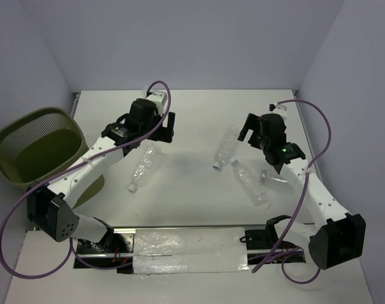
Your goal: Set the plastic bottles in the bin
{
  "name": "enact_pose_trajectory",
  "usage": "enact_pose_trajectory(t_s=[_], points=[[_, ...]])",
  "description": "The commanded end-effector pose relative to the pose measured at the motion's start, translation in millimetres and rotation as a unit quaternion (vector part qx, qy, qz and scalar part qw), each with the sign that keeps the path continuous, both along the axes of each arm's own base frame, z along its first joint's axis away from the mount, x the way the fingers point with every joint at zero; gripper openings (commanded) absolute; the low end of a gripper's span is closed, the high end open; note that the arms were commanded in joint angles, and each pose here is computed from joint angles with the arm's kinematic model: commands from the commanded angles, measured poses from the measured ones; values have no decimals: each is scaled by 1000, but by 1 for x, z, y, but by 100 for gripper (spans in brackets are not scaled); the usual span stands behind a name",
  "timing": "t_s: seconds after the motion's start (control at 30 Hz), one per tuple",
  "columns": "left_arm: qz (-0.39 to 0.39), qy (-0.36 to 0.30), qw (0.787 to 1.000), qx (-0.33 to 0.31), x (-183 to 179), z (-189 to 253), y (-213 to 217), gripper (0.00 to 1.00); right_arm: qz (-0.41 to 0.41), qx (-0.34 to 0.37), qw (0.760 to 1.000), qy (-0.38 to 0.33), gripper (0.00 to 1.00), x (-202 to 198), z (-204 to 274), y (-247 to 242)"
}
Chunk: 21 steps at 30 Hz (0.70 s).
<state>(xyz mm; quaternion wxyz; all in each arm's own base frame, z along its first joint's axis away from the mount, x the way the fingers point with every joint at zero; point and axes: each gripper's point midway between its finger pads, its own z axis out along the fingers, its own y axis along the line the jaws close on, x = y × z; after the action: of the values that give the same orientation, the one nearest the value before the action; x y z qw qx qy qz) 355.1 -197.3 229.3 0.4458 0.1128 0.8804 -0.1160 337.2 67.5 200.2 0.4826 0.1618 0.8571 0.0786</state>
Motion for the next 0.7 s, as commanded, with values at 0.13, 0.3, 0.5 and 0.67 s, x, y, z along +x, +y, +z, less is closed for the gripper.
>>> enact_pose_trajectory(t_s=[0.13,0.3,0.5,0.67], points=[[28,28,998,40,6,-5,7,99,-13,12,1000,-18,100,4,13,1],[35,60,996,65,-3,-28,14,99,-12,1,1000,6,100,4,6,0],[67,105,988,94,-16,-62,30,99,-5,-7,1000,10,100,-2,5,-1],[74,139,982,104,-25,-86,33,100,4,9,1000,0,100,-1,6,4]])
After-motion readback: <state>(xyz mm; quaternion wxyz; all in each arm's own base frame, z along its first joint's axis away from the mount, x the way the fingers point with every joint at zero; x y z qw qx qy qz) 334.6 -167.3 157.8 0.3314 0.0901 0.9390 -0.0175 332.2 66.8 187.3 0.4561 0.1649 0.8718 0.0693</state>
